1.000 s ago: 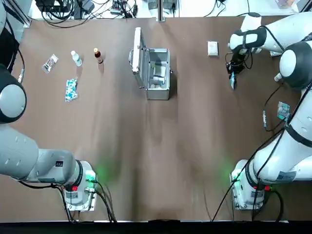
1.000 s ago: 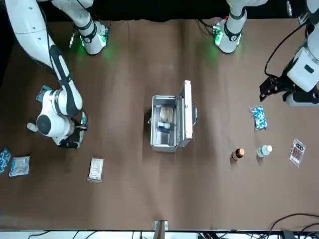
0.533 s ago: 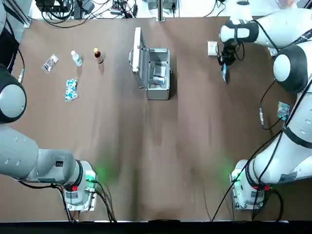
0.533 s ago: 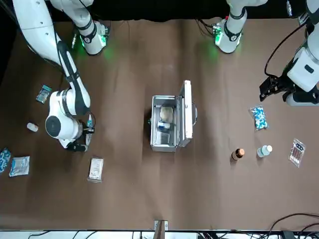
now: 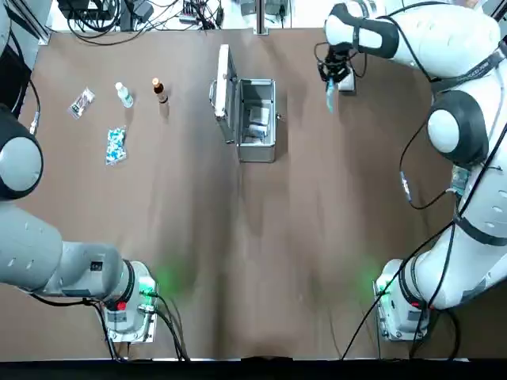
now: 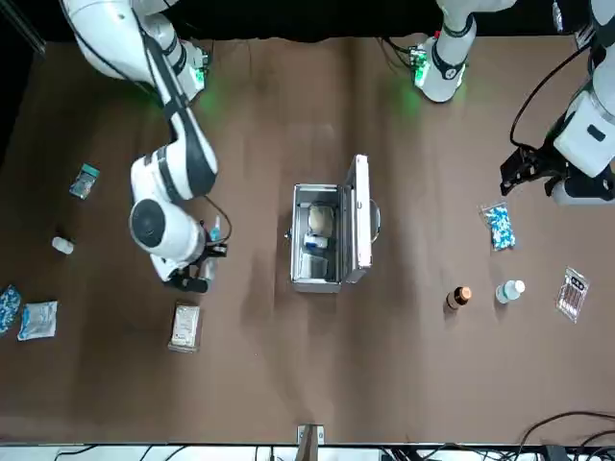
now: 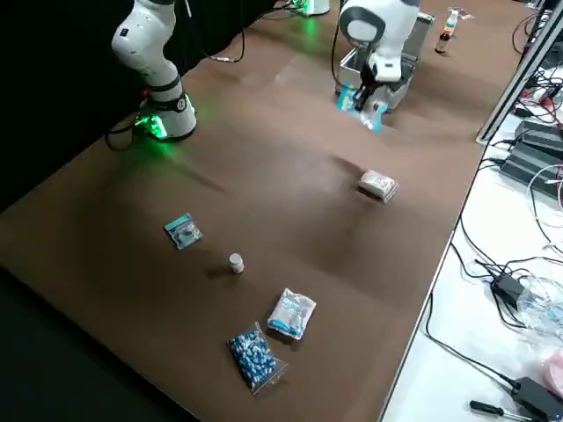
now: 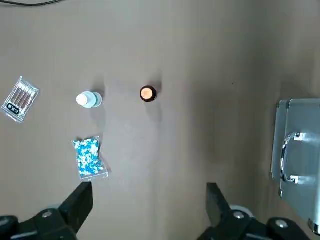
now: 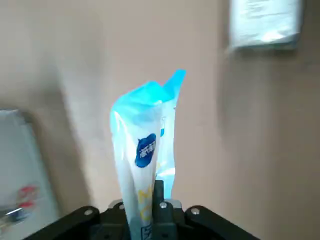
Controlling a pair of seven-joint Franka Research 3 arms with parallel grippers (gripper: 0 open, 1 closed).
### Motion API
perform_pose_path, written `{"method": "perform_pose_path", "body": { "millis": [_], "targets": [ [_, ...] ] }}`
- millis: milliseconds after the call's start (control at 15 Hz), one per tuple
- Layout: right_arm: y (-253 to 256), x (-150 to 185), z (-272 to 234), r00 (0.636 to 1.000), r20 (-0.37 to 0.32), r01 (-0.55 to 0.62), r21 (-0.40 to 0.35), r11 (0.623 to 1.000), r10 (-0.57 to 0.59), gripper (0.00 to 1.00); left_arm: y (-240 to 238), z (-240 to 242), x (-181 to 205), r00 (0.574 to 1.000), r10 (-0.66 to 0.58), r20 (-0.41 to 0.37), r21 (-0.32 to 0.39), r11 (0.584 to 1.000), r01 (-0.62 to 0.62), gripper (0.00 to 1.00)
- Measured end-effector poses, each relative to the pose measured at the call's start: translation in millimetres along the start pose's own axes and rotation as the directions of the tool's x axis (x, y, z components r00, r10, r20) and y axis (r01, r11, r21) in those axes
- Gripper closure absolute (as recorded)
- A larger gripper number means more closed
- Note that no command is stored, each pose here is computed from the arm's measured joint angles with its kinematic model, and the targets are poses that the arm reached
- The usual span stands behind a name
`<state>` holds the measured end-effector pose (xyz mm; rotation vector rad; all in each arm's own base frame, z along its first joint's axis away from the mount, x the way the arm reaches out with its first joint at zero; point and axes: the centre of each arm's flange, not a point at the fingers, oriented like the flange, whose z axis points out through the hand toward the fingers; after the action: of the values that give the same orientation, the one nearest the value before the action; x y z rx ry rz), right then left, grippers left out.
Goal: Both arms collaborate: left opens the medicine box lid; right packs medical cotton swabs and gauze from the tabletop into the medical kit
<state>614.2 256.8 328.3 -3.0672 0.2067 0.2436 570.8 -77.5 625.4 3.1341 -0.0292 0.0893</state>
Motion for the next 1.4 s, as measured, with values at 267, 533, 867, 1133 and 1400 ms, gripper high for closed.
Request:
{"method": "perform_pose_path", "body": {
  "millis": [267, 533, 867, 1133, 1400],
  "targets": [
    [-83, -35, -29, 1.0, -0.013, 0.024, 0.134, 0.991, -0.022, 0.89, 0, 0, 0, 1.0, 0.0, 0.0, 0.0, 1.0, 0.0, 0.0],
    [-130, -56, -42, 0.997, -0.061, 0.055, 0.224, 0.973, -0.042, 0.89, 0, 0, 0, 1.0, 0.0, 0.0, 0.0, 1.0, 0.0, 0.0],
    [-177, -66, 22, 0.997, -0.071, 0.037, 0.285, 0.958, -0.018, 0.89, 0, 0, 0, 1.0, 0.0, 0.0, 0.0, 1.0, 0.0, 0.0],
    [-190, -73, 36, 1.0, -0.02, 0.0, 0.332, 0.943, 0.007, 0.85, 0, 0, 0, 1.0, 0.0, 0.0, 0.0, 1.0, 0.0, 0.0],
    [-202, -86, 38, 1.0, -0.014, 0.021, 0.331, 0.944, -0.017, 0.63, 0, 0, 0, 1.0, 0.0, 0.0, 0.0, 1.0, 0.0, 0.0]
  ]
}}
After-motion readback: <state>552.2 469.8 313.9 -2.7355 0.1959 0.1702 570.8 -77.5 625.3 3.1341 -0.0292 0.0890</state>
